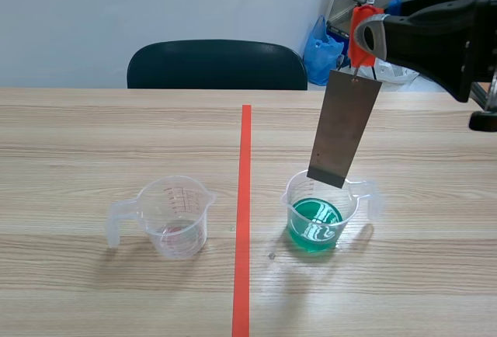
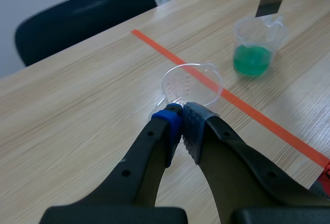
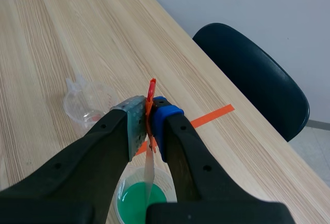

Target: Do the redox reaction experiment

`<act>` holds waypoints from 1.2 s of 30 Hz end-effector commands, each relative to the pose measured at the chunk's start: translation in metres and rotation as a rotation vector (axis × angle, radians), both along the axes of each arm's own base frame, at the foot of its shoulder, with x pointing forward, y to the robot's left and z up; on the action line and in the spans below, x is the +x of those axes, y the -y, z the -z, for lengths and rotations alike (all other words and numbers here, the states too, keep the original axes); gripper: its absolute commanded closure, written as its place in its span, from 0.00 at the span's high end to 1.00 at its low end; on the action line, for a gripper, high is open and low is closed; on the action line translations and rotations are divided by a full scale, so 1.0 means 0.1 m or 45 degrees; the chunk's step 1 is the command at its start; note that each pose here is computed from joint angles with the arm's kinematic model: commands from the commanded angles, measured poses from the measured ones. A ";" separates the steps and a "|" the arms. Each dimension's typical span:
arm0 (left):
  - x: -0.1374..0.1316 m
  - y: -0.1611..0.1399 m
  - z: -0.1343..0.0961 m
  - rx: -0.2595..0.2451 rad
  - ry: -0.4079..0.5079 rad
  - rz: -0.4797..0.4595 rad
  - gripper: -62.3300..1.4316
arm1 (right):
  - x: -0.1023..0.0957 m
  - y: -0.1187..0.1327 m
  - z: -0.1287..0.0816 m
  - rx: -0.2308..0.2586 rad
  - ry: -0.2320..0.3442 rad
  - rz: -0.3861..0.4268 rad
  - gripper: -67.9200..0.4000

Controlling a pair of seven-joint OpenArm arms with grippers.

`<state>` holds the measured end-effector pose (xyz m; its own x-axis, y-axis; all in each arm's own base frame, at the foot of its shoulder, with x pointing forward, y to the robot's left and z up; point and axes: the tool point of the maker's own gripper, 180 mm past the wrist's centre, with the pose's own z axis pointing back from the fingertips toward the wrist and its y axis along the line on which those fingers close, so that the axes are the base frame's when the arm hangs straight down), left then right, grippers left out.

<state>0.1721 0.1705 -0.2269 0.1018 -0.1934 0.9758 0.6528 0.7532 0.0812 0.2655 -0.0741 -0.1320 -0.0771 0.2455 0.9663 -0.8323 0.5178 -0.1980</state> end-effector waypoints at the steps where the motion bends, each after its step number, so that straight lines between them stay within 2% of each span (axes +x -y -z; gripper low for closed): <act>1: 0.11 0.10 -0.06 -0.045 0.020 0.055 0.06 | 0.01 -0.02 -0.11 0.024 0.039 -0.010 0.02; 10: 0.48 0.64 -0.10 -0.130 0.011 0.372 0.07 | 0.01 -0.02 -0.11 0.024 0.039 -0.010 0.02; 19: 0.67 1.34 0.07 -0.185 -0.027 0.589 0.07 | 0.01 -0.02 -0.11 0.025 0.039 -0.010 0.02; 23: 0.71 1.67 0.14 -0.239 -0.046 0.661 0.06 | 0.01 -0.02 -0.11 0.025 0.039 -0.010 0.02; 28: 0.87 2.00 0.23 -0.263 -0.064 0.656 0.06 | 0.01 -0.02 -0.11 0.025 0.039 -0.010 0.02; 32: 1.02 2.11 0.21 -0.305 -0.046 0.608 0.06 | 0.01 -0.02 -0.11 0.025 0.039 -0.010 0.02; 36: 1.10 2.21 0.22 -0.319 -0.053 0.599 0.06 | 0.01 -0.02 -0.11 0.025 0.039 -0.010 0.02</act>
